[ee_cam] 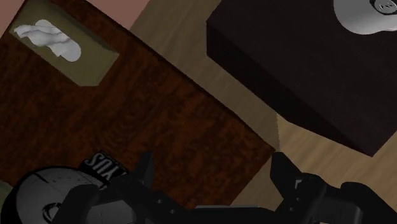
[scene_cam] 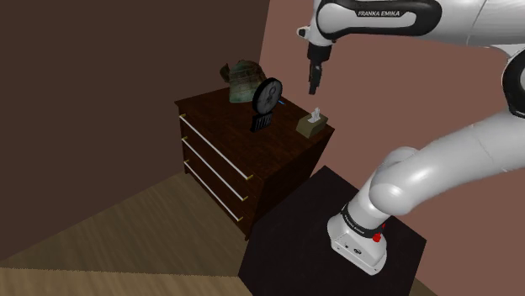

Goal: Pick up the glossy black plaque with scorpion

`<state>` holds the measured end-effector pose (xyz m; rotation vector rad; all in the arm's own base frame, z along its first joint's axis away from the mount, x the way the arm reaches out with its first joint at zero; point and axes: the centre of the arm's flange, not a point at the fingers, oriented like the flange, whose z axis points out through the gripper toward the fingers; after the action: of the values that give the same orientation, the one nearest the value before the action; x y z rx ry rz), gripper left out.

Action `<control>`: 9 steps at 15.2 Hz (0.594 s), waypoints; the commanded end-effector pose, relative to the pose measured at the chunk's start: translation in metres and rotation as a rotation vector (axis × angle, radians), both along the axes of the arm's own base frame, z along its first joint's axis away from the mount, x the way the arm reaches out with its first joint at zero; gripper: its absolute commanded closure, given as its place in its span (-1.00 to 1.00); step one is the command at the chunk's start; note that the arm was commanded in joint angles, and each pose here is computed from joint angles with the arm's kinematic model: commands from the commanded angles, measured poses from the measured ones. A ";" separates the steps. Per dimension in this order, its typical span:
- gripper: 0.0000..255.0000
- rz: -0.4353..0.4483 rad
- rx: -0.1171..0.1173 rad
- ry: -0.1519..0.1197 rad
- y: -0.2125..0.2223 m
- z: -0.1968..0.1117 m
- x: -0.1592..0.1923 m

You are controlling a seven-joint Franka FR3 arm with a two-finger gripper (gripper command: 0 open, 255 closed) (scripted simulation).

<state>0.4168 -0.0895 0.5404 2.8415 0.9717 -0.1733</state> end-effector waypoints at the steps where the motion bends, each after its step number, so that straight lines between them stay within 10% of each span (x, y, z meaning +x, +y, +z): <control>1: -1.00 0.090 -0.009 0.012 -0.010 -0.010 0.024; 9: -1.00 0.426 -0.041 0.057 -0.030 -0.046 0.115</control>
<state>0.5171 -0.1166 0.4972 2.5709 1.4733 -0.2190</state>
